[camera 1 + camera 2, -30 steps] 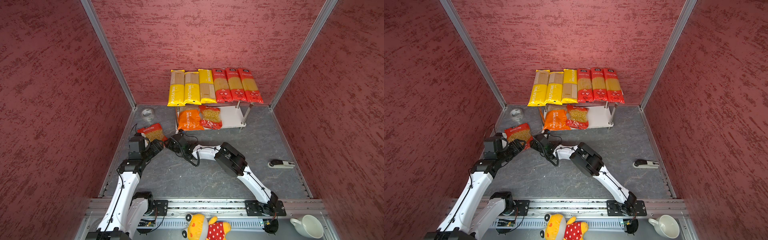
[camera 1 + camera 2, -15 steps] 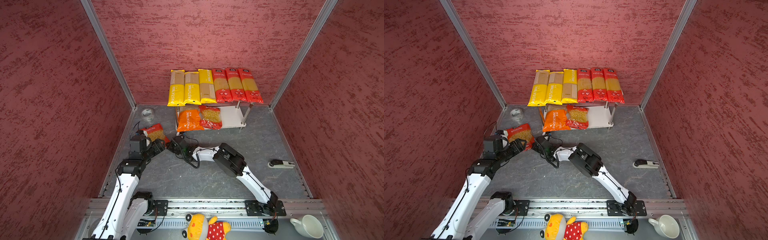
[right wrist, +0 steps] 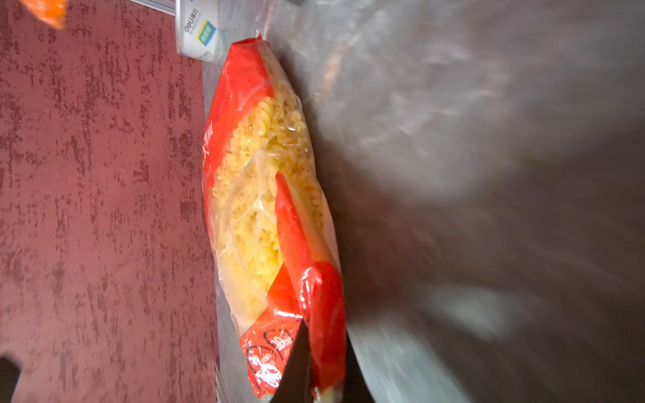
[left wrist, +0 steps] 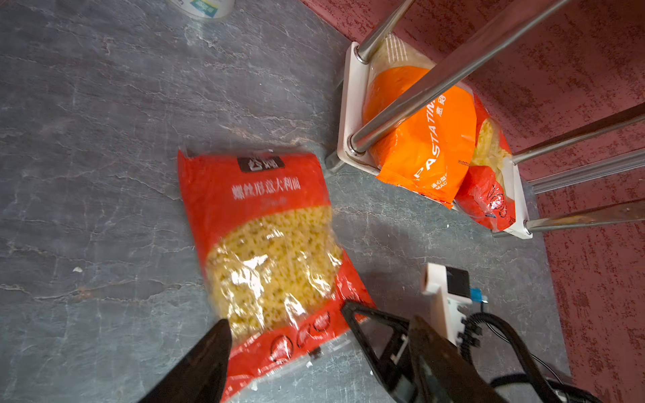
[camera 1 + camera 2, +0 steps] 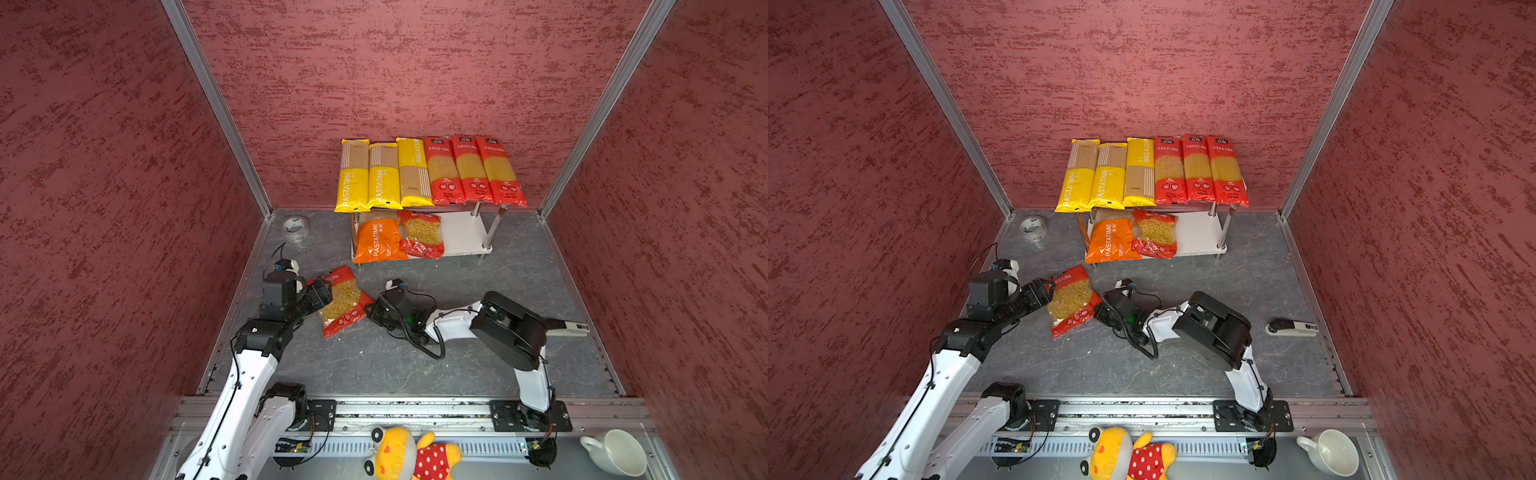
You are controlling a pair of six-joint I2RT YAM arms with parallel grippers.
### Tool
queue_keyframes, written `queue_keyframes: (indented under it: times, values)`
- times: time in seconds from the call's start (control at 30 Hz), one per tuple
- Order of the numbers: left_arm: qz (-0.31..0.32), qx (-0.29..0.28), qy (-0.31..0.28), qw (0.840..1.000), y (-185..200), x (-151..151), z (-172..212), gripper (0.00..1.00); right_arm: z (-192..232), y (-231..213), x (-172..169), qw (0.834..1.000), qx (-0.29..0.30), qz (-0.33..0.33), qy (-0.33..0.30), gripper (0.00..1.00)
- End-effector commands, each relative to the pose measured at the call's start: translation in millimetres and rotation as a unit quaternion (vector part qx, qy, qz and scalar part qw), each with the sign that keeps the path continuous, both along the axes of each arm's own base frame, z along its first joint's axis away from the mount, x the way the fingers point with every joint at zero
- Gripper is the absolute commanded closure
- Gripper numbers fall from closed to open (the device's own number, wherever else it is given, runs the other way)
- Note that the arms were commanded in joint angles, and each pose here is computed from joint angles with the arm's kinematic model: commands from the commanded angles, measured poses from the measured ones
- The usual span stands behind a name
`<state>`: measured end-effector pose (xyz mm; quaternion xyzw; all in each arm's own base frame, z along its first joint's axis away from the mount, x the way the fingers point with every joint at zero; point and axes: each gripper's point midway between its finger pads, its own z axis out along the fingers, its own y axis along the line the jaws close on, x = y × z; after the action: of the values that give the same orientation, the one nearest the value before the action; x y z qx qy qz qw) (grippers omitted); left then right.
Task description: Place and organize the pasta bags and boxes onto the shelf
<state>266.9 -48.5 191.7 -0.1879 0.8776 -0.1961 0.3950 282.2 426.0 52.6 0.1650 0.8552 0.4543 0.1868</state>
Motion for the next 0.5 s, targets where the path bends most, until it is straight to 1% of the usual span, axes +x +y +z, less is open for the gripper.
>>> queue_keyframes:
  times: [0.0, 0.07, 0.13, 0.23, 0.3, 0.33, 0.37, 0.4, 0.47]
  values:
    - [-0.007, -0.010, -0.004, 1.000, -8.3, 3.0, -4.3, 0.20, 11.5, -18.9, -24.0, 0.999, 0.037, 0.010, 0.039, 1.00]
    - [-0.013, -0.019, 0.001, 1.000, -14.6, 4.4, -8.9, 0.20, 4.8, -40.9, -42.6, 0.997, 0.035, 0.008, 0.064, 1.00]
    - [-0.020, -0.026, 0.006, 0.999, -21.4, 4.9, -14.0, 0.21, -2.1, -70.5, -57.5, 0.996, 0.024, -0.012, 0.080, 1.00]
    - [-0.031, -0.034, 0.022, 0.999, -30.8, 2.1, -26.4, 0.20, -10.0, -113.4, -74.2, 0.995, -0.014, -0.044, 0.085, 1.00]
    - [-0.039, -0.036, 0.032, 0.998, -36.7, -1.8, -36.3, 0.20, -17.0, -128.2, -90.4, 0.993, -0.047, -0.043, 0.095, 1.00]
    - [-0.042, -0.036, 0.038, 0.998, -39.6, -3.9, -41.5, 0.21, -11.8, -130.2, -95.6, 0.994, -0.053, -0.036, 0.093, 1.00]
    - [-0.047, -0.038, 0.045, 0.997, -43.2, -6.7, -47.3, 0.20, -10.6, -132.0, -100.2, 0.993, -0.071, -0.027, 0.090, 0.97]
    - [-0.053, -0.039, 0.050, 0.997, -47.1, -9.2, -51.9, 0.20, -9.1, -134.8, -102.2, 0.992, -0.092, -0.016, 0.085, 0.90]
    - [-0.062, -0.038, 0.061, 0.995, -53.6, -14.6, -59.6, 0.20, -4.1, -148.7, -98.4, 0.987, -0.146, -0.016, 0.062, 0.69]
